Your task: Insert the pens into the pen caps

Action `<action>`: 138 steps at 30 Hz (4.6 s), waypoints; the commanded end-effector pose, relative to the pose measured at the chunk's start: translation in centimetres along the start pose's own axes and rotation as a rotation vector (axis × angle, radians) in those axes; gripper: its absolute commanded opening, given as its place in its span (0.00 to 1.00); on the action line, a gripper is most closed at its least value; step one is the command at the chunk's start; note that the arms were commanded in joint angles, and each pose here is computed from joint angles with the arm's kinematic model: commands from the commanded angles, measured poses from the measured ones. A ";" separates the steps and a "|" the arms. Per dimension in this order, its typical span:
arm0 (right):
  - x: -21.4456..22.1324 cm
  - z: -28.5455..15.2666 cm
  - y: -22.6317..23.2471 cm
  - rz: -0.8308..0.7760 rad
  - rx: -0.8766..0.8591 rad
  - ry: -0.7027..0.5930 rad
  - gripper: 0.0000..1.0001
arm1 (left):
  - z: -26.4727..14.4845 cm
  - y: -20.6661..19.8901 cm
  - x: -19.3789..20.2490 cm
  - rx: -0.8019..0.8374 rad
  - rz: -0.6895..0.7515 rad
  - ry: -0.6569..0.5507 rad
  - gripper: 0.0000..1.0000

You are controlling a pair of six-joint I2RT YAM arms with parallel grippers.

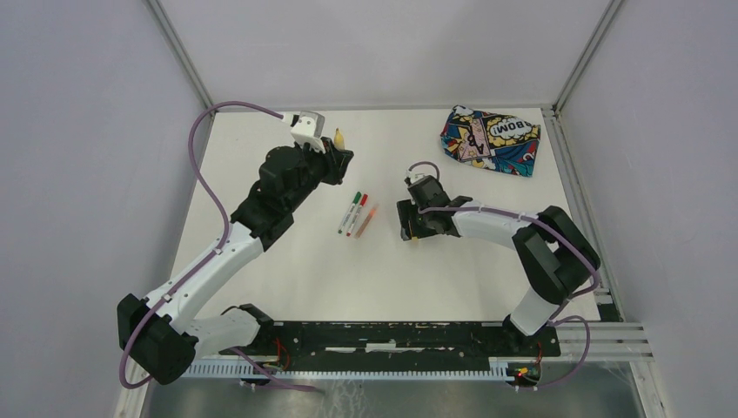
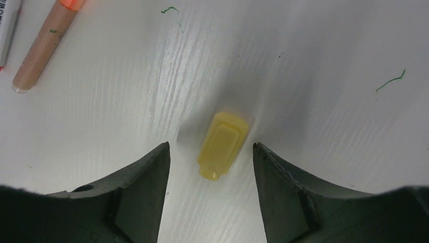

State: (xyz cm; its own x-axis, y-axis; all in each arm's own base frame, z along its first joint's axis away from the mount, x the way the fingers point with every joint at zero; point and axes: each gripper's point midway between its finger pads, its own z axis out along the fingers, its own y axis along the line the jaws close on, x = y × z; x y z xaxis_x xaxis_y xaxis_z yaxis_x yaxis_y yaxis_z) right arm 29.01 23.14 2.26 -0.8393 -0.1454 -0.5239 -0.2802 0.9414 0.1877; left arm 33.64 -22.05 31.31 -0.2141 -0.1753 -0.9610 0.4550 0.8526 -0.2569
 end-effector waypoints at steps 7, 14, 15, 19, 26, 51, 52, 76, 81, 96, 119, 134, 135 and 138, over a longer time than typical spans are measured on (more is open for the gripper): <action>-1.2 0.6 -1.5 -0.067 0.110 0.038 0.42 | -0.8 0.1 -1.8 -0.002 0.037 -0.051 0.02; -1.1 -0.3 -2.4 -0.162 0.148 0.084 0.31 | -0.8 0.2 -1.8 -0.009 0.036 -0.049 0.02; -0.9 -0.5 -2.6 -0.177 0.154 0.098 0.30 | -0.8 0.3 -1.8 -0.010 0.036 -0.049 0.02; 0.5 -1.1 -3.2 -0.248 0.158 0.182 0.27 | -0.7 0.3 -1.7 -0.013 0.036 -0.044 0.02; 2.9 -1.7 -4.0 -0.292 0.144 0.280 0.33 | -0.6 0.4 -1.6 -0.019 0.036 -0.041 0.02; 3.9 -0.2 -5.1 -0.305 0.138 0.380 0.38 | -0.7 0.7 -1.7 -0.031 0.037 -0.041 0.02; 4.0 -0.1 -4.9 -0.304 0.123 0.381 0.37 | -0.7 0.7 -1.7 -0.032 0.038 -0.041 0.02; -17.3 -20.4 1.2 0.006 -0.172 -0.764 0.10 | 1.2 -7.8 0.8 0.354 0.072 0.039 0.02; -18.3 -26.2 -0.6 0.213 -0.170 -0.981 0.07 | 2.0 -12.0 2.5 0.455 0.132 0.060 0.02; -17.5 -30.6 1.3 0.410 -0.458 -1.120 0.03 | 2.6 -16.0 6.5 0.525 0.278 0.122 0.02; -17.5 -29.2 2.7 0.350 -0.499 -1.063 0.05 | 2.4 -15.9 8.7 0.470 0.369 0.169 0.02; -17.3 -29.2 4.2 0.281 -0.555 -1.032 0.05 | 2.7 -15.7 8.9 0.455 0.368 0.179 0.02; -17.3 -29.1 4.2 0.278 -0.555 -1.029 0.05 | 2.7 -15.7 8.9 0.454 0.366 0.178 0.02; -17.2 -28.9 4.3 0.274 -0.555 -1.023 0.05 | 2.7 -15.7 8.8 0.453 0.366 0.176 0.02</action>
State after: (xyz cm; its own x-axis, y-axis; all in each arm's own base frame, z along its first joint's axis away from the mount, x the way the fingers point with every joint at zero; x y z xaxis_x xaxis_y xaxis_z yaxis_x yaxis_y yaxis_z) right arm 29.05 20.56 34.22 -0.2467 0.5832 -0.7739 -0.4712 0.6257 0.6217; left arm 26.58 -38.16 25.61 -0.1561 0.2038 -0.9665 0.8381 0.5451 -0.0204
